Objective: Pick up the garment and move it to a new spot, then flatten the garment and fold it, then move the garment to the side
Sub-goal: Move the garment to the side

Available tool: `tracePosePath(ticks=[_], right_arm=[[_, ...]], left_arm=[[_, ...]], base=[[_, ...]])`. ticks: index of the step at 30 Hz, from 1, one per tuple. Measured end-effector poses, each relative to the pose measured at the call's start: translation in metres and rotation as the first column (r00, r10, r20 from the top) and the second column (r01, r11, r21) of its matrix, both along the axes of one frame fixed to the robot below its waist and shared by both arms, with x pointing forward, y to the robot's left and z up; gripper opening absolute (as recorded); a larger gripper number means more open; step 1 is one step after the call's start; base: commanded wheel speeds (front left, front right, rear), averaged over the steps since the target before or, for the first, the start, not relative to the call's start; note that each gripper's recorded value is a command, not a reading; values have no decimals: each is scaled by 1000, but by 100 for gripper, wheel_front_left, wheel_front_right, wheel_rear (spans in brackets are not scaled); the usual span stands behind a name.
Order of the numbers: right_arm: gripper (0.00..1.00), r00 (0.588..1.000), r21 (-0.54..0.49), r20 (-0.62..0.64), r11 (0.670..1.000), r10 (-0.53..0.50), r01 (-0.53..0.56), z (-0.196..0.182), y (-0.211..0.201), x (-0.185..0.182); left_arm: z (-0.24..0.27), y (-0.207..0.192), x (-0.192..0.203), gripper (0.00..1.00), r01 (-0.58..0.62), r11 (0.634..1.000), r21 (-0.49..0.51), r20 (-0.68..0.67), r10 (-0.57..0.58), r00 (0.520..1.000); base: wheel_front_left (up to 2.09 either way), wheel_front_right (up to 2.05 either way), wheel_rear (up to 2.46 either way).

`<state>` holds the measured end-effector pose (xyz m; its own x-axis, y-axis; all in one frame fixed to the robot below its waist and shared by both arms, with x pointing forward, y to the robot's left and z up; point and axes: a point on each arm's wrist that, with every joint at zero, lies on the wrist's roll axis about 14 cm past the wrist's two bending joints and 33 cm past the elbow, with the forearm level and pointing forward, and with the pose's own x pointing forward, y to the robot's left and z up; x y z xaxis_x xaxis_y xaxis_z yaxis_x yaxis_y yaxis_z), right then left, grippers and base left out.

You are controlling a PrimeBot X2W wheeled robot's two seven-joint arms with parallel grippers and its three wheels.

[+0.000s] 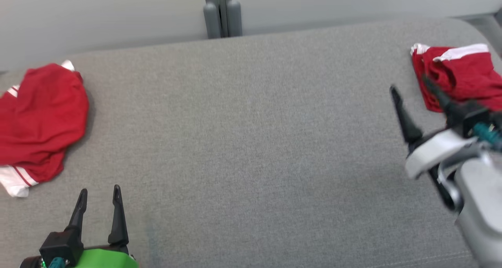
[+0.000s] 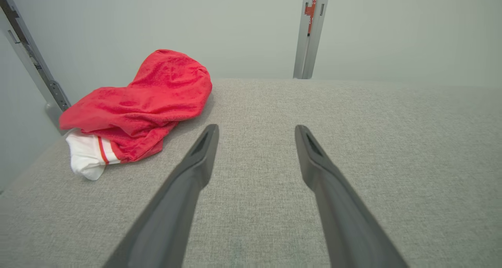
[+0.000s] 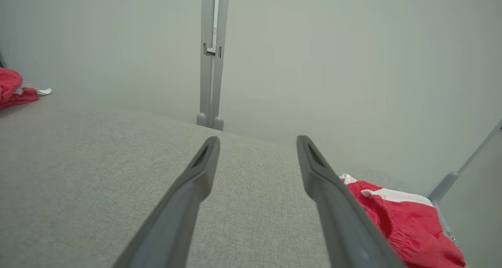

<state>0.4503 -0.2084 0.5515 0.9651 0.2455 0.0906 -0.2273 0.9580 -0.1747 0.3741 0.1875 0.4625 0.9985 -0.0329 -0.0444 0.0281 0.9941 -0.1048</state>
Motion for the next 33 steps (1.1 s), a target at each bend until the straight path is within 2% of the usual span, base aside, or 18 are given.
tracePosePath(ticks=[10, 20, 33], right_arm=[[100, 1000, 176, 2, 984, -5, 5, -14, 29, -68], [100, 997, 311, 8, 948, -75, 69, -18, 33, -105], [100, 995, 314, -19, 944, -103, 104, -28, 31, -117]], left_arm=[[27, 10, -24, 100, -33, 999, -5, 80, 33, 996], [28, 19, -40, 100, -62, 998, -15, 87, 64, 994], [26, 17, -41, 100, -54, 998, -16, 81, 55, 995]], base=[[0, 0, 0], [0, 0, 0], [0, 0, 0]])
